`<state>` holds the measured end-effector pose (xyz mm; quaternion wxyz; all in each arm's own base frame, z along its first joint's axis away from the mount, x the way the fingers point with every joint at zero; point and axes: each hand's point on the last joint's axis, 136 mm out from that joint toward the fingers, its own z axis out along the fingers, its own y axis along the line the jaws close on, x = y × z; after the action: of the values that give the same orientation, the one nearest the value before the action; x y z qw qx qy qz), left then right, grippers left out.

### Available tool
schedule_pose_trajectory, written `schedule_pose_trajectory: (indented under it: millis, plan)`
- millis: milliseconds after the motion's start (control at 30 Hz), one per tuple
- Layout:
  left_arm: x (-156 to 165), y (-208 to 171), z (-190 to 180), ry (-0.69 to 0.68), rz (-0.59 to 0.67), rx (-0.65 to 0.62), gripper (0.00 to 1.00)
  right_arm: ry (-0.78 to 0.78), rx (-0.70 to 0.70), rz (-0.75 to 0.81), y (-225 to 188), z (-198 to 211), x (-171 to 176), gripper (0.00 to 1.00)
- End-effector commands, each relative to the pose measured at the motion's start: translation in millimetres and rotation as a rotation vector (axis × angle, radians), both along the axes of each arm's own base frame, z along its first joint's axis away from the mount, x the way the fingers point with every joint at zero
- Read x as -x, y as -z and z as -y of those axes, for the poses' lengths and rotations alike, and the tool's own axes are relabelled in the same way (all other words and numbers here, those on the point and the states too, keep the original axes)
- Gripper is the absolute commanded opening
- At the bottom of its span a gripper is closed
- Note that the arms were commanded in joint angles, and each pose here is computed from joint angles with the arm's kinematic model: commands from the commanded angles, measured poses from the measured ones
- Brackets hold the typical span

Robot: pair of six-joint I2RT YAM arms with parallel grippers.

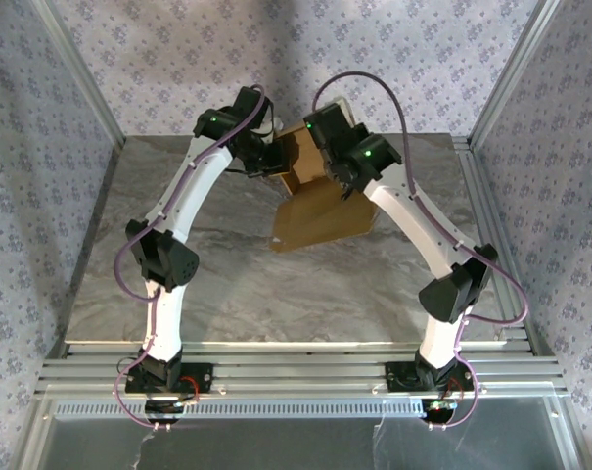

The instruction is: Fold the paper box

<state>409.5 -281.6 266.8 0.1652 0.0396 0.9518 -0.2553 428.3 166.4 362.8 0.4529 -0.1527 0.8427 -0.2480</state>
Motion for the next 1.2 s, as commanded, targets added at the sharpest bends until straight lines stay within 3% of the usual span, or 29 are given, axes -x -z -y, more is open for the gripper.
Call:
schedule_pose_trajectory:
  millis: [0,100,300,533,733,967,1133,1167]
  plan:
    - [19.4,12.4,-15.1,-0.033,-0.107,-0.086,0.0,-0.015,-0.102,-0.003,-13.1,14.8,-4.8,0.32]
    - [19.9,11.0,-18.3,-0.06,-0.114,-0.106,0.0,-0.048,-0.228,-0.076,-3.1,13.0,-3.2,0.39]
    - [21.3,12.8,-18.3,-0.068,-0.123,-0.115,0.0,-0.07,-0.336,-0.134,2.3,10.4,2.2,0.47]
    - [23.1,11.5,-18.3,-0.064,-0.124,-0.116,0.0,-0.059,-0.411,-0.128,-4.9,18.1,1.2,0.49]
    - [24.7,8.8,-17.1,-0.06,-0.126,-0.111,0.0,-0.049,-0.397,-0.156,8.1,18.5,-0.4,0.48]
    - [26.6,6.9,-16.3,-0.052,-0.123,-0.112,0.0,0.003,-0.27,-0.116,5.8,28.2,-8.9,0.3]
    - [27.4,5.5,-17.2,-0.052,-0.123,-0.111,0.0,0.073,-0.184,-0.098,7.6,42.9,-12.1,0.0]
    - [27.6,5.6,-17.3,-0.051,-0.123,-0.113,0.0,0.08,-0.171,-0.093,6.7,44.2,-12.0,0.0]
